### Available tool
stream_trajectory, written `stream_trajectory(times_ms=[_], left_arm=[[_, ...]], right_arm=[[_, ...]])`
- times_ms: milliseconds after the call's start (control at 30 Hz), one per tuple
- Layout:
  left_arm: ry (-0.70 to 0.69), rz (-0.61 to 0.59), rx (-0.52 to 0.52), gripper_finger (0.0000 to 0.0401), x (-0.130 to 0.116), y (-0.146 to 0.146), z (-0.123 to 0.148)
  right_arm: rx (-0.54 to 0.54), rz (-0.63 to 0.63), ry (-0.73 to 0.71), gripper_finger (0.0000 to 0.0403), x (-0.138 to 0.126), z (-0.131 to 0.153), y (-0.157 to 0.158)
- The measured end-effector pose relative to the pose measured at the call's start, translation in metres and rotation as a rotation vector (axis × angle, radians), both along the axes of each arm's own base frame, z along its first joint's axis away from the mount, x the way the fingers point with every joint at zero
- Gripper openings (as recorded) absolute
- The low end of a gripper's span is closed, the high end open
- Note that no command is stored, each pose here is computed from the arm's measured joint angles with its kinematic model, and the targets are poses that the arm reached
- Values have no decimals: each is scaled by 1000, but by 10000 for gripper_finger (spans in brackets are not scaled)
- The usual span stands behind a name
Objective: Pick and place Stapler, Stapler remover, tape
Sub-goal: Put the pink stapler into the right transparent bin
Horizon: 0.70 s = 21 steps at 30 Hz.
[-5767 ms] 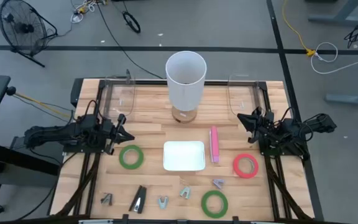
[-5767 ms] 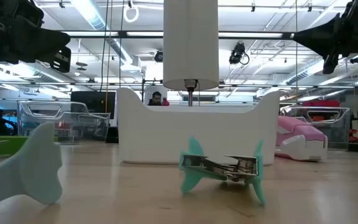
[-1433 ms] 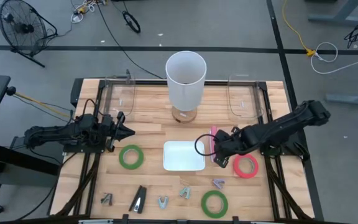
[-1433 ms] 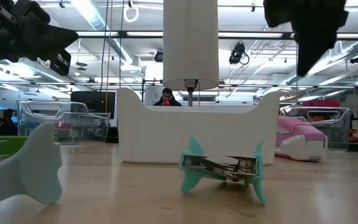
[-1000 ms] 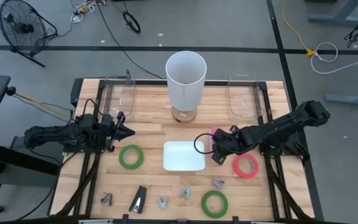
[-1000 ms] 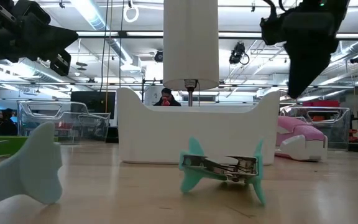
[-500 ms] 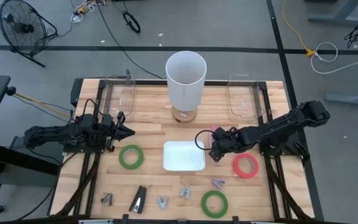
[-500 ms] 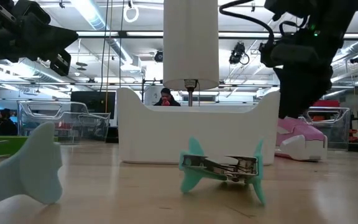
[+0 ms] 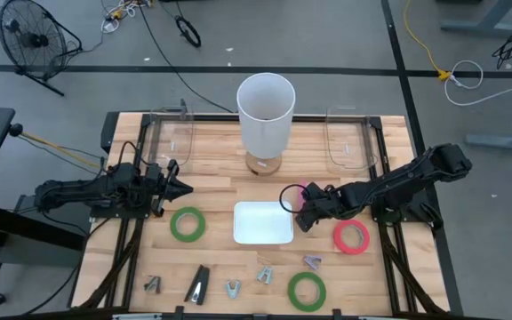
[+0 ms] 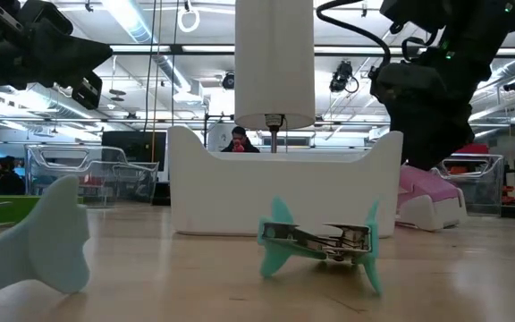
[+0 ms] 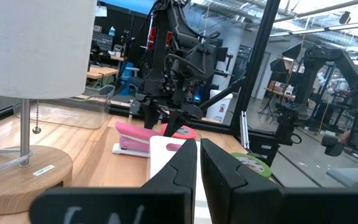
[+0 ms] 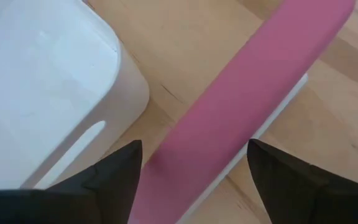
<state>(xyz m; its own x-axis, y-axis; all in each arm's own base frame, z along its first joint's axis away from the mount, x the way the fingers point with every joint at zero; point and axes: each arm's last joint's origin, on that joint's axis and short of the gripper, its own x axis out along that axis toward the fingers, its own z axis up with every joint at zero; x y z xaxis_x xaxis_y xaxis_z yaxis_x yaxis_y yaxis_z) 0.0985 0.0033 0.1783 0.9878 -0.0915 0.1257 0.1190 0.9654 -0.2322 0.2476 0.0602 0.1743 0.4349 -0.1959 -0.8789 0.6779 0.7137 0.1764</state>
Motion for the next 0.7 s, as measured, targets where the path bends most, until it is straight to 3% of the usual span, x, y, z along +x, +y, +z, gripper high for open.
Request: stream_trajectory(times_ms=[500,600,700], left_arm=[[8,-3,-21,23,0,0,-1],[13,-3,-22,23,0,0,-1],[19,-3,-22,23,0,0,-2]], right_arm=[[-34,-54,87,279,4,-20,0],[-16,-65,101,259,5,-23,-1],[-4,-65,116,210,4,-23,-2]])
